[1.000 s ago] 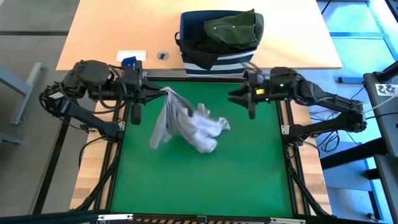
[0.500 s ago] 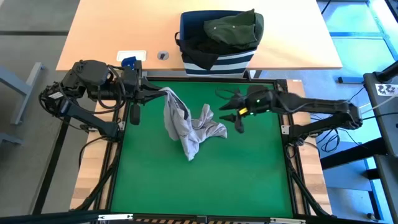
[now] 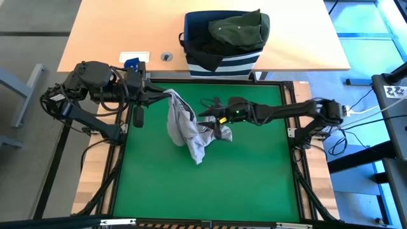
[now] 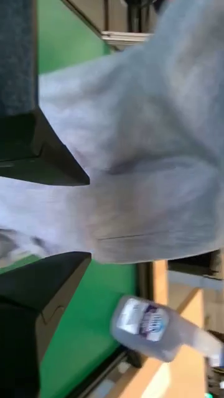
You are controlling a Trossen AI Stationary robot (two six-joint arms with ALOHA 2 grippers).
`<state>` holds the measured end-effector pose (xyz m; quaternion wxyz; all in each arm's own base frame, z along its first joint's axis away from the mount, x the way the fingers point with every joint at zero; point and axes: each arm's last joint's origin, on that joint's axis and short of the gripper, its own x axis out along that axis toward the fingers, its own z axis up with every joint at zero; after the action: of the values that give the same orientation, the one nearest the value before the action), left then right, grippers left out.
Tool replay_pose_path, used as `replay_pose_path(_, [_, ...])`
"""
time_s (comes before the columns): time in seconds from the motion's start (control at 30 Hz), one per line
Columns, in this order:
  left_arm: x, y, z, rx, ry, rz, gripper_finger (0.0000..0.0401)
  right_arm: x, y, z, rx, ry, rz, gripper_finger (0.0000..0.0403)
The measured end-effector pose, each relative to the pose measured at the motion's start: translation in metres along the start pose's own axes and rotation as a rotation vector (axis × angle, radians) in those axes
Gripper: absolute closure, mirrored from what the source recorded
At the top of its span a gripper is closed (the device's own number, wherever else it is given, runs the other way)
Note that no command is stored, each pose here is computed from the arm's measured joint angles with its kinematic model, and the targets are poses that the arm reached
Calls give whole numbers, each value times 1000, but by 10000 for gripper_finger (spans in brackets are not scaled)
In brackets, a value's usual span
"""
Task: Fold Laundry from Bin
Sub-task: Fold the gray shirt
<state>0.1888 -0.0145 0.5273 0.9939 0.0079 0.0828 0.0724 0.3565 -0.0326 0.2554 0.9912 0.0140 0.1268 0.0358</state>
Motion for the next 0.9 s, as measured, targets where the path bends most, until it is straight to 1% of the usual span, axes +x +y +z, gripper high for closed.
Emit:
replay_pose_path(0.07, [0, 0, 0, 0, 0, 0, 396, 7, 0, -2, -5, 3, 38, 221])
replay_pose_path(0.13, [0, 0, 0, 0, 0, 4, 396, 13, 0, -3, -23, 6, 51, 221])
replay_pose_path(0.27, [0, 0, 0, 0, 0, 8, 396, 24, -5, 1, -27, -2, -53, 221])
replay_pose_path(0.3, [0, 0, 0, 0, 0, 8, 396, 26, -6, 2, -27, -2, -54, 221])
replay_pose_path(0.33, [0, 0, 0, 0, 0, 8, 396, 30, -7, 2, -26, -1, -47, 221])
replay_pose_path(0.43, [0, 0, 0, 0, 0, 8, 396, 38, -6, 0, -23, 10, 28, 221])
replay_pose_path(0.5, [0, 0, 0, 0, 0, 8, 396, 42, -5, -1, -24, 13, 45, 226])
replay_pose_path(0.57, [0, 0, 0, 0, 0, 8, 396, 43, -5, -1, -23, 24, 44, 252])
replay_pose_path(0.6, [0, 0, 0, 0, 0, 8, 396, 43, -6, 0, -25, 23, 29, 276])
replay_pose_path(0.7, [0, 0, 0, 0, 1, 8, 396, 32, -9, 13, -81, 28, -2, 369])
replay_pose_path(0.73, [0, 0, 0, -3, 1, 8, 396, 25, -8, 21, -111, 31, -15, 385])
replay_pose_path(0.83, [0, 0, 0, -6, 5, 8, 396, -5, -4, 49, -171, 83, -94, 380])
replay_pose_path(0.9, [0, 0, -1, -6, 8, 7, 396, -31, 0, 67, -193, 147, -108, 383])
